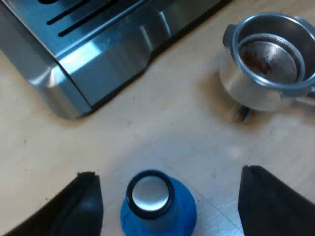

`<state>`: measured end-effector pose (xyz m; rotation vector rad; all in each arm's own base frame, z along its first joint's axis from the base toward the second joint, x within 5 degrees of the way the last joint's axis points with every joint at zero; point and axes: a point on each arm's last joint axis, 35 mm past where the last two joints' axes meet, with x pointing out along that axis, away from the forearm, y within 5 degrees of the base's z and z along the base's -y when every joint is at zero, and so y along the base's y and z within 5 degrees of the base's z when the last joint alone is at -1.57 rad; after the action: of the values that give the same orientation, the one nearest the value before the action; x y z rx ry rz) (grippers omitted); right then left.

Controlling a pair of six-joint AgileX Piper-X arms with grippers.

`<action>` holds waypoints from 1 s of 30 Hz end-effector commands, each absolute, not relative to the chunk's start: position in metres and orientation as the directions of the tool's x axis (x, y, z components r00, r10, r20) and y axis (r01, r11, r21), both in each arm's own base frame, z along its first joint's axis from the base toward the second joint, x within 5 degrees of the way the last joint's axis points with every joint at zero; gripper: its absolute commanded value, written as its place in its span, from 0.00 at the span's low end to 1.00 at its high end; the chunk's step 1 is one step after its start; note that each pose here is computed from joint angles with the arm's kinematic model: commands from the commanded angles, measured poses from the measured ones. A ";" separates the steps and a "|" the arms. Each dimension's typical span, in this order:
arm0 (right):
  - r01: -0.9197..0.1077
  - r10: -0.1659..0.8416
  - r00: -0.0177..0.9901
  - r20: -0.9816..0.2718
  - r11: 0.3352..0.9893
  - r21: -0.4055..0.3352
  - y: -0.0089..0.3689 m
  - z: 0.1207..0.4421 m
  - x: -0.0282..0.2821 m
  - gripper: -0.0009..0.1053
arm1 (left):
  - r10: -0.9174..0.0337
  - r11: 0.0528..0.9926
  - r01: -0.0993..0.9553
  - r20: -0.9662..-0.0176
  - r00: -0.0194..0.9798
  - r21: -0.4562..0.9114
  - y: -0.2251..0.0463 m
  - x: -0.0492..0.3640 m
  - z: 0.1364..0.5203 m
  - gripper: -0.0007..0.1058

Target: Grind coffee beans and then tamp

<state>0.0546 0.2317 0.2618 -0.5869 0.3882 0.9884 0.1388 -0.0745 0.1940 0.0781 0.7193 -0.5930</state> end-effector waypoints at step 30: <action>-0.824 0.671 0.562 -0.484 0.507 -0.254 0.219 0.224 0.069 0.78 | -0.533 0.814 0.567 -0.549 0.644 -0.125 -0.075 0.138 0.178 0.57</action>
<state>0.0672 0.2184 0.2221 -0.4997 0.3524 0.9303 0.1365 -0.0741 0.1759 0.0590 0.6282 -0.6192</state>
